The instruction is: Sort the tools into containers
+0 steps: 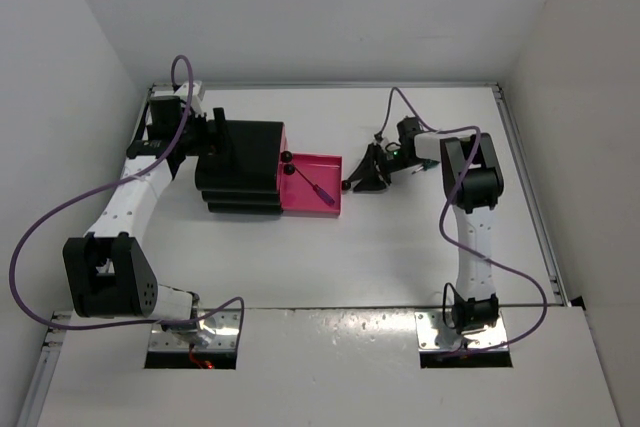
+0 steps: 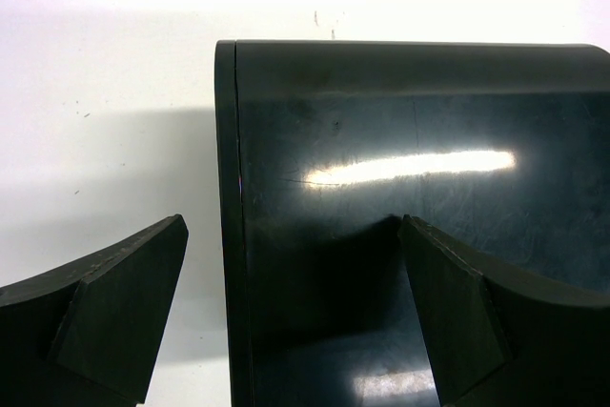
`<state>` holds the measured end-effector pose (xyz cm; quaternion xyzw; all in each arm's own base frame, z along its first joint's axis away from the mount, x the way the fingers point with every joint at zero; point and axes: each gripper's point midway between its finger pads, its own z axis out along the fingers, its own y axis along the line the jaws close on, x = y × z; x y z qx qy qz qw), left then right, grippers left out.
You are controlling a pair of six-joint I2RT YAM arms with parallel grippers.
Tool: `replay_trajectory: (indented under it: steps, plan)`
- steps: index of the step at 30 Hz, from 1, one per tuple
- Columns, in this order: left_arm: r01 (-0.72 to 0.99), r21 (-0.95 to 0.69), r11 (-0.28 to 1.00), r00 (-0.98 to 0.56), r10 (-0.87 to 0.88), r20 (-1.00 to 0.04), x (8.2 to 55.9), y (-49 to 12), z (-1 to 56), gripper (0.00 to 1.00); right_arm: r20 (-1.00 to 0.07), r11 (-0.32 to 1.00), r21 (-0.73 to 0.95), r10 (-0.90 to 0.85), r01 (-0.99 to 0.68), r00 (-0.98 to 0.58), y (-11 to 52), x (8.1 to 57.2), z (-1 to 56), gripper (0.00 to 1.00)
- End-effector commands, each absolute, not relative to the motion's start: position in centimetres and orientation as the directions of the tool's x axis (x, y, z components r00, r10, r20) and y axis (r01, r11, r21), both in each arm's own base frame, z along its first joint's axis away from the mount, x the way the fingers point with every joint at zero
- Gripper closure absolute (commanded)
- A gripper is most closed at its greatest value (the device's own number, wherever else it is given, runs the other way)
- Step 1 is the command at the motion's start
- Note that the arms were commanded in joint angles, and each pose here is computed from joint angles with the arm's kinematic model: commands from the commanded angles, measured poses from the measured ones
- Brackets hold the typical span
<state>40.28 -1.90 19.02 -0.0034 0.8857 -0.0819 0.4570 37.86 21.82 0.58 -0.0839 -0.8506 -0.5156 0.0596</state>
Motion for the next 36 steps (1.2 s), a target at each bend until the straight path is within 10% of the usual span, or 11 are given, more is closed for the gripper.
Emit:
replay_trajectory:
  steps: [1, 20, 36]
  plan:
    - [0.024, -0.114, 0.993, -0.723, -0.062, -0.688, 37.6, -1.0, 13.8, 0.0, 0.196, 0.453, 0.867, 0.073, 0.208, -0.978, 23.0, 38.2, 0.2, 0.57]
    - [0.03, -0.121, 0.992, -0.723, -0.062, -0.688, 37.5, -1.2, 13.6, 0.0, 0.193, 0.411, 0.894, 0.003, 0.177, -0.981, 26.3, 37.3, 0.5, 0.8]
    - [0.044, -0.144, 0.989, -0.749, -0.062, -0.66, 36.8, -1.7, 12.3, 0.0, 0.146, 0.344, 0.932, -0.056, 0.118, -0.988, 32.3, 38.0, 2.7, 0.8]
